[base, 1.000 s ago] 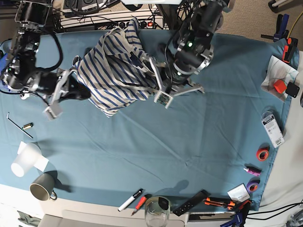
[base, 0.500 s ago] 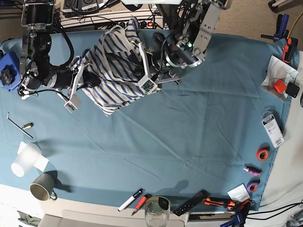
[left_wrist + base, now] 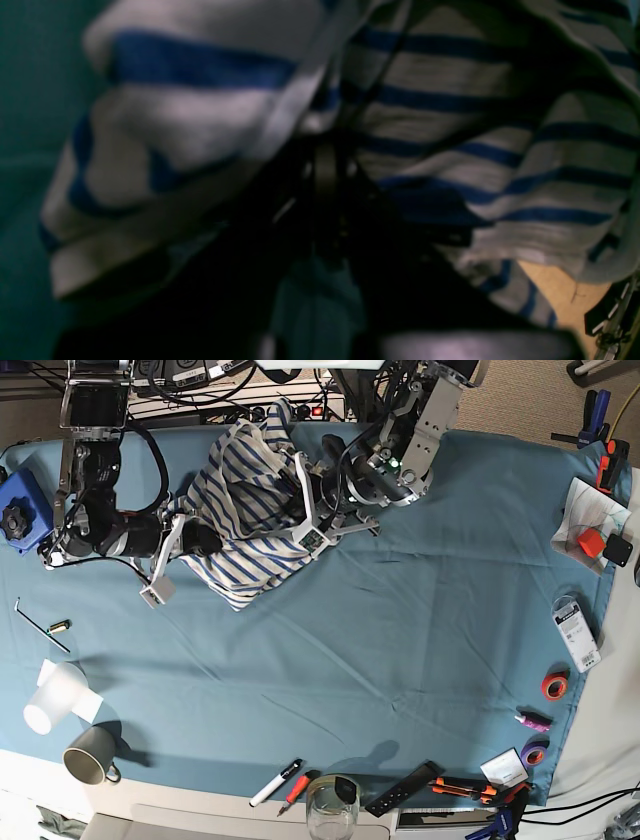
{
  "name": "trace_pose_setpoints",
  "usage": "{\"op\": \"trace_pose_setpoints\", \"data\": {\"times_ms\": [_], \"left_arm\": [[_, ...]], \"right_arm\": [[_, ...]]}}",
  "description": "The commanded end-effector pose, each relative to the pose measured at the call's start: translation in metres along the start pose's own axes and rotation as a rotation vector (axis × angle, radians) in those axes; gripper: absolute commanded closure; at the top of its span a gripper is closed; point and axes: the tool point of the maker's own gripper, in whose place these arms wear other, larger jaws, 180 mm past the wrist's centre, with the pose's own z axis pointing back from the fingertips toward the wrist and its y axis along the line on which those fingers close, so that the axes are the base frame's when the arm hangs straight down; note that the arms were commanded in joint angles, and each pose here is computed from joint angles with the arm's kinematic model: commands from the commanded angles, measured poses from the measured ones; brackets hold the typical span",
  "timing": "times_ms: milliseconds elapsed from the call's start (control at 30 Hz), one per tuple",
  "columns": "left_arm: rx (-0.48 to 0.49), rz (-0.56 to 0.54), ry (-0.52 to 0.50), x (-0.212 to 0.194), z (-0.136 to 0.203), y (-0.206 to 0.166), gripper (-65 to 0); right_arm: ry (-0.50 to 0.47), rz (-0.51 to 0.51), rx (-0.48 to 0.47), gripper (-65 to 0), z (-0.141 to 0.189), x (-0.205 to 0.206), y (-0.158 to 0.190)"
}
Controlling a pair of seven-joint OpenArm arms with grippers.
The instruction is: Fold the T-shirt properly
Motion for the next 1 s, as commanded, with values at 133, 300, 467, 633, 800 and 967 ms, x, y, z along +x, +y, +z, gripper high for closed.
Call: {"op": "trace_pose_setpoints", "data": {"times_ms": [133,300,467,633,800,967], "left_arm": [[0.054,-0.030,-0.117,0.047,0.020,0.008,0.0],[0.083,-0.069,-0.161,0.065,0.034,0.010,0.0],[0.231,-0.059,-0.071,0.048,0.037,0.036,0.0],[0.438,-0.045,-0.032,0.042,0.049,0.071,0.0],[0.546,-0.006,-0.014,0.034,0.065,0.105,0.0],[0.617,0.114,0.004,0.014,0.091,0.148,0.0]], "right_arm": [[-0.040,0.060,-0.093,0.0,0.018,0.022,-0.006],[-0.163,0.123,-0.168,0.0,0.053,0.053,-0.006],[-0.208,0.084,-0.218,0.0,0.071,0.053,-0.020],[-0.258,0.024,-0.284,0.0,0.095,0.049,-0.040],[-0.318,-0.020,-0.342,0.0,0.118,0.049,-0.055],[-0.310,-0.041,-0.352,0.0,0.121,0.040,-0.059]]}}
